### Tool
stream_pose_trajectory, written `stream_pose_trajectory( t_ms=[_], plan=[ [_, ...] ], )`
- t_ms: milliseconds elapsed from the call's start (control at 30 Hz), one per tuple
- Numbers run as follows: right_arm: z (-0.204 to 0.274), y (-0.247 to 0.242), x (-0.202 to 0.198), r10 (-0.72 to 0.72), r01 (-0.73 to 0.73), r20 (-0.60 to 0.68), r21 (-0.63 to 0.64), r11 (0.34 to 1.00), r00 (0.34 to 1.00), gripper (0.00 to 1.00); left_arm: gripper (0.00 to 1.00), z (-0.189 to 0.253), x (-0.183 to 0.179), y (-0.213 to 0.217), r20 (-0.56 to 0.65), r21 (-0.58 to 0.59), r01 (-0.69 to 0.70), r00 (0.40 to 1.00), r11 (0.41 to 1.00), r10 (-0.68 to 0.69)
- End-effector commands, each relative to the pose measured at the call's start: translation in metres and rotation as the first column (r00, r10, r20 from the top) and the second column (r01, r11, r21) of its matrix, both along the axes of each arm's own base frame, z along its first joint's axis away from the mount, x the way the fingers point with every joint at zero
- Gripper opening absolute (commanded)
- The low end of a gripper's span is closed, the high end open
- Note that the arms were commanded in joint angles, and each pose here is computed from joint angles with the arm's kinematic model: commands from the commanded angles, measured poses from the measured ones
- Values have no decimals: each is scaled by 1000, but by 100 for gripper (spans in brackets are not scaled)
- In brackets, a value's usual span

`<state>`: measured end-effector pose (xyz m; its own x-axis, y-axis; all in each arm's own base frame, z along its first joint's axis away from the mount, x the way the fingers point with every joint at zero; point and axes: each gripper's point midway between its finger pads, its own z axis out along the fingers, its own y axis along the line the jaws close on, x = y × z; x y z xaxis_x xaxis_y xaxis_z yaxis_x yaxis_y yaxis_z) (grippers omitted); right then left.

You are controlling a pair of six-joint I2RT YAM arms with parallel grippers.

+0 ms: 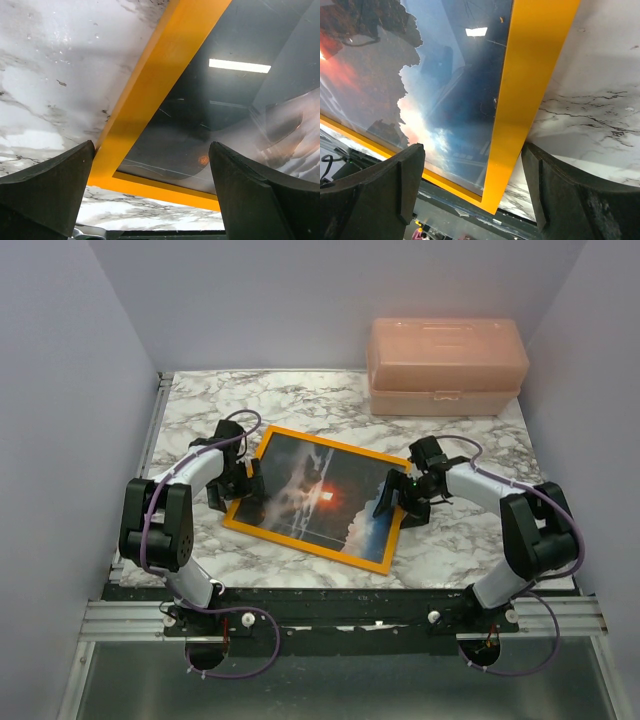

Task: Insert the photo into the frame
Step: Adjust the photo frame at the center of the board.

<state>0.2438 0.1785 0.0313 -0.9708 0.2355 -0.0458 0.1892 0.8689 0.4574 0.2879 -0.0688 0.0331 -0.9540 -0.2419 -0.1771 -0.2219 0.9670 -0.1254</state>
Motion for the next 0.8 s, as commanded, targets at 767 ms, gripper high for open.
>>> stream_pose_trajectory(
  t_ms=[767],
  plan=[
    [-10, 39, 132, 172, -166, 99, -68, 984, 980, 85, 92, 27, -186, -168, -41, -488, 243, 953, 838, -300]
  ],
)
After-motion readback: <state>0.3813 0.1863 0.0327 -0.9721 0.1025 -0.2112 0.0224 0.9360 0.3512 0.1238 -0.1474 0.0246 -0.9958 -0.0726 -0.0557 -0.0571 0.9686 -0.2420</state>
